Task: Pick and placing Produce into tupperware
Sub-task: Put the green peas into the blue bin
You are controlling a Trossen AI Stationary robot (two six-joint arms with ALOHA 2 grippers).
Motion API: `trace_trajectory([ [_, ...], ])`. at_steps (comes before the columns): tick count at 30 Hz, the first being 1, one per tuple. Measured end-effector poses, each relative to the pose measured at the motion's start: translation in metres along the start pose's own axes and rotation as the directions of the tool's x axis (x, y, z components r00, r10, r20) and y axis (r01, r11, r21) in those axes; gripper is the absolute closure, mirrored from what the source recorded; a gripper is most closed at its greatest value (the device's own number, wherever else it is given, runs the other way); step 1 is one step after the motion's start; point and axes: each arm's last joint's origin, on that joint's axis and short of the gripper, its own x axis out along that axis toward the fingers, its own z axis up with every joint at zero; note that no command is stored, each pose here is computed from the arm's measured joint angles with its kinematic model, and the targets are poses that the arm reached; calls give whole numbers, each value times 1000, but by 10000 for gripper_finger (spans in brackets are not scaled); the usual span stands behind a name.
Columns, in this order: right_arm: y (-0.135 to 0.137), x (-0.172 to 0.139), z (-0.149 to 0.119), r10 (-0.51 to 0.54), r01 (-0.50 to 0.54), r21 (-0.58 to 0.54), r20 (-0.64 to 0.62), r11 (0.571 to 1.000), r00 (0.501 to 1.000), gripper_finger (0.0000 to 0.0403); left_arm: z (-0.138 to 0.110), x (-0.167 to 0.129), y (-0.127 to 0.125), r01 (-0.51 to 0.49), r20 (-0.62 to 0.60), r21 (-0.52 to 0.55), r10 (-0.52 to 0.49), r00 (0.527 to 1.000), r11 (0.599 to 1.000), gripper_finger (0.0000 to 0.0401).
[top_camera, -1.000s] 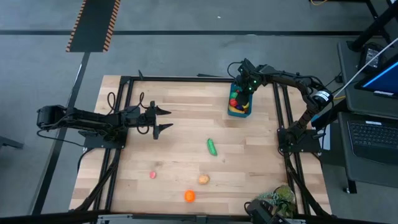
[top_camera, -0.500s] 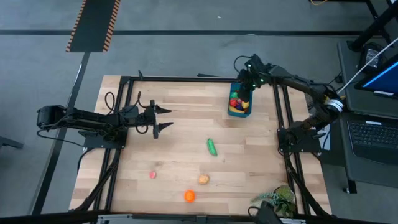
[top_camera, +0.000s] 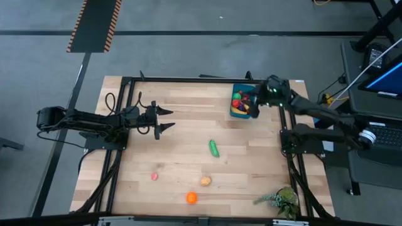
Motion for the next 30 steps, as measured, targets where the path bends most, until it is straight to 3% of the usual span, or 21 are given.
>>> trace_trajectory([
  [5, 17, -6, -12, 123, -111, -56, 308, 992, 943, 176, 0, 0, 0, 0, 0, -7, 0, 1000, 1000, 115],
  [9, 24, -8, -26, 147, -142, -44, 409, 989, 901, 176, 0, 0, 0, 0, 0, -7, 0, 1000, 1000, 115],
  [15, 25, -5, -40, 149, -148, -32, 384, 989, 911, 176, 0, 0, 0, 0, 0, -7, 0, 1000, 1000, 115],
  [24, 26, -5, -40, 150, -165, 6, 381, 986, 912, 176, 3, 1, -2, 35, 6, 41, -35, 999, 999, 115],
  [26, 28, -5, -36, 171, -200, 39, 371, 979, 913, 176, 7, 3, -3, 41, 17, 52, -42, 999, 998, 115],
  [30, 42, -3, -28, 250, -263, -1, 310, 965, 917, 176, 10, 4, -6, 57, 25, 104, -60, 998, 993, 115],
])
